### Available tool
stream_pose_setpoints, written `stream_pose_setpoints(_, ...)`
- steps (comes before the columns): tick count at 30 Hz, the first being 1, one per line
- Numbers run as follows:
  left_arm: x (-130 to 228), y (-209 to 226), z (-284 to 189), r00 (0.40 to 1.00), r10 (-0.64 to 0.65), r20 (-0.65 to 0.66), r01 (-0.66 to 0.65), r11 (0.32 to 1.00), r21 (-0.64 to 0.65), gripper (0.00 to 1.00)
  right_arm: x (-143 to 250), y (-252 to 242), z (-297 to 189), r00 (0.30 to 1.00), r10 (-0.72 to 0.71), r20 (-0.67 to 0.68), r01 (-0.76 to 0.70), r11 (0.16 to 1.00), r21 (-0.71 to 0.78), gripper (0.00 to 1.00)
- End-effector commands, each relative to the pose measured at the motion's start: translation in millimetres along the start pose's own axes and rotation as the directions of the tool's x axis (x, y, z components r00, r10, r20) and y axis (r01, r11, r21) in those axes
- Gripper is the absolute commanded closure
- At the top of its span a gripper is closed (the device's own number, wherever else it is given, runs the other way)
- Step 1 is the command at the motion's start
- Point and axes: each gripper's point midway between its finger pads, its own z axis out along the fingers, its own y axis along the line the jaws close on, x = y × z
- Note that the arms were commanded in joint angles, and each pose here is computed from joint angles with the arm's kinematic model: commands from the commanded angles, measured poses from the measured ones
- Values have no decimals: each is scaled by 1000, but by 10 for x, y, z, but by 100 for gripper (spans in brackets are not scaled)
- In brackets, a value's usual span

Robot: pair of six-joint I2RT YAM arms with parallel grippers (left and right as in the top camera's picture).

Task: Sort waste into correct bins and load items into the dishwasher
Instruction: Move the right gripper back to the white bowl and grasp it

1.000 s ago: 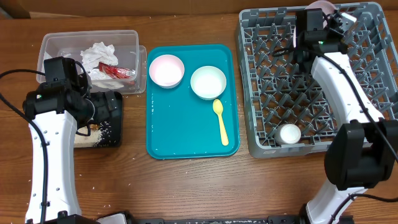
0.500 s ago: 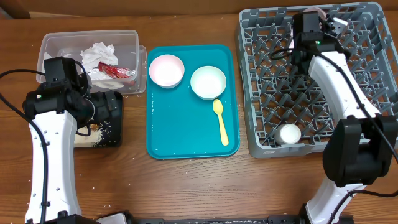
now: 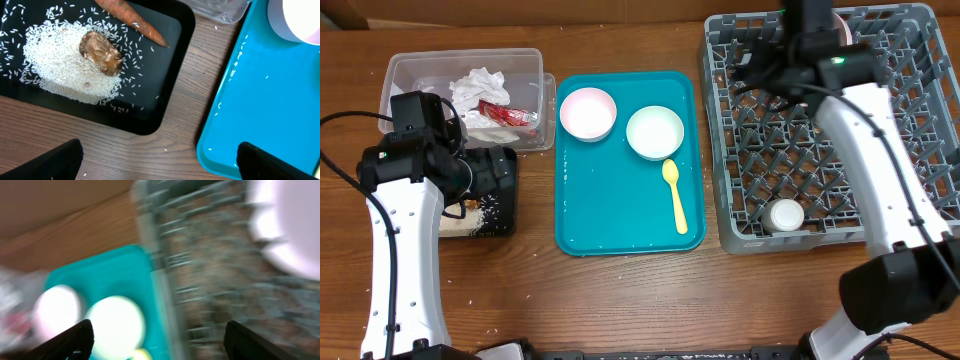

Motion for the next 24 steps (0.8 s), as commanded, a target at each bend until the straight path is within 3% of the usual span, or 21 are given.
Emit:
stream_pose_setpoints(1,4,-2,17,1000,17,-5,-17,1000,9,0,461,744,200,990,-103,-92,87,982,-167,14)
stream_pose_setpoints(6,3,-2,17,1000,17,-4,-17,1000,9,0,791,1225,466,980,-189,-66,177,971,-161,14)
stream_pose_setpoints(10,4,-2,17,1000,17,-5,-17,1000,9,0,1173,1363,865,960,-243,-137,222,963,-153,14)
stream_pose_setpoints(14,4,-2,17,1000,17,-5,-17,1000,9,0,1409,1124,1141,946,-240,-220,235,971,-48,18)
stream_pose_setpoints(22,4,-2,17,1000,17,-5,-17,1000,9,0,1445,432,1075,954,-52,-294,122,967,223,22)
stream_pose_setpoints(24,4,-2,17,1000,17,-5,-17,1000,9,0,1485,396,1093,949,-34,-314,108,969,221,25)
